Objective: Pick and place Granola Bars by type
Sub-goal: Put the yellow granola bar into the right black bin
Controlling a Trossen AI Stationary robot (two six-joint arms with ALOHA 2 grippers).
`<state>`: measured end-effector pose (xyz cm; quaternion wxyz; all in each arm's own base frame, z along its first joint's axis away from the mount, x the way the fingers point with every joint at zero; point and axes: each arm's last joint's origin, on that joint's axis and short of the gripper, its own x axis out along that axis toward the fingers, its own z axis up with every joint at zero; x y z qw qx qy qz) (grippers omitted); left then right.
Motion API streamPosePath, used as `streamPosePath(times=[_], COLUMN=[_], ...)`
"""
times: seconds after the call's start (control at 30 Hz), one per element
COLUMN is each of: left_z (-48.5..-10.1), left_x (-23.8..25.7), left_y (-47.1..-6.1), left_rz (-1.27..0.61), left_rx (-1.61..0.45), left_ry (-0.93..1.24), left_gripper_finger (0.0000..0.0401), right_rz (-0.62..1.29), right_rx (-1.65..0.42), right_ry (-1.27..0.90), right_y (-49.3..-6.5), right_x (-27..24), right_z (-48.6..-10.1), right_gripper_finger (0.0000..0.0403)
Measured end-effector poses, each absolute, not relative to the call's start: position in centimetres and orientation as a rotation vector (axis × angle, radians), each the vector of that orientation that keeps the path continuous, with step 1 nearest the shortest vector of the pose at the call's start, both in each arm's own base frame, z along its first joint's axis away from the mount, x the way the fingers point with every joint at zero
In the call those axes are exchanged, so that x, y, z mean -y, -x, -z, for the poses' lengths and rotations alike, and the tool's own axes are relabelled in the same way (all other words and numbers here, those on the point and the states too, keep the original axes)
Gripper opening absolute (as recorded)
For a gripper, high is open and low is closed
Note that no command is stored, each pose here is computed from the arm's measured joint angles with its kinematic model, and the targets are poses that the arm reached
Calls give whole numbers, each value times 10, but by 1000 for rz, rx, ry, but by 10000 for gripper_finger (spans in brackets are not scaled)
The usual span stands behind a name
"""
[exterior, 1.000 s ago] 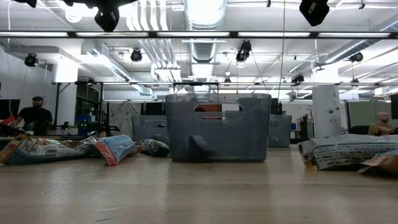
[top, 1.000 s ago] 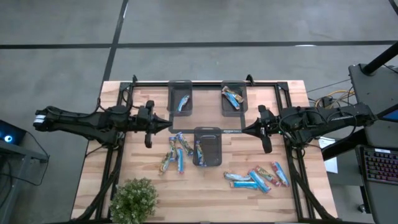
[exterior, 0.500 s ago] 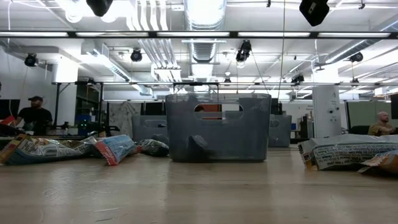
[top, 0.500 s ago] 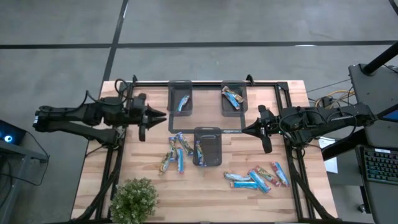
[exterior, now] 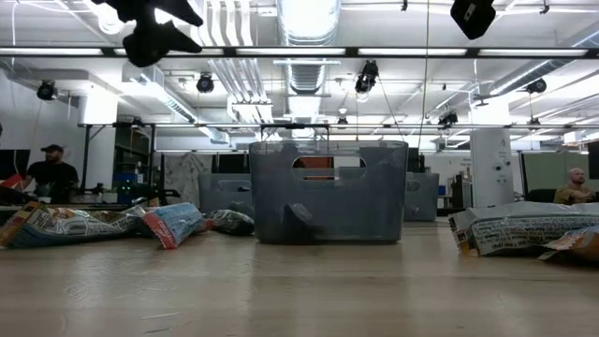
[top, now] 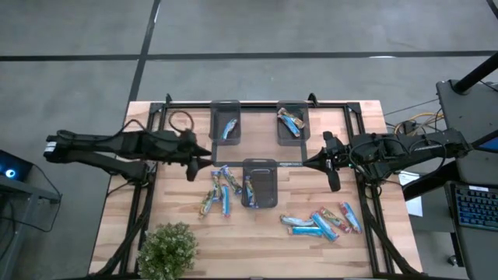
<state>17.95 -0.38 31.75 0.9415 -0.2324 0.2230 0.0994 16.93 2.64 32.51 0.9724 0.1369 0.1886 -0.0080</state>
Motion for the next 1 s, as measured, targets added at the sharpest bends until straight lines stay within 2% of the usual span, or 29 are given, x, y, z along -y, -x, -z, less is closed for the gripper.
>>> streamPosePath(times=[0.13,0.33,0.63,0.83,1.0], left_z=[-314,-331,-352,-338,-319], left_x=[6,6,7,6,6], left_y=[-191,-202,-222,-246,-264], left_rz=[-160,-151,-49,-6,8], left_rx=[-533,-665,-961,-1133,-1228], left_ry=[442,338,2,-214,-281], left_gripper_finger=[184,184,184,184,184], right_rz=[13,8,8,8,8], right_rx=[-382,-383,-383,-383,-382], right_ry=[-279,-279,-276,-279,-280], right_y=[-169,-169,-169,-169,-169], right_x=[-26,-27,-27,-27,-27], right_z=[-325,-325,-325,-325,-325], right_gripper_finger=[12,12,12,12,12])
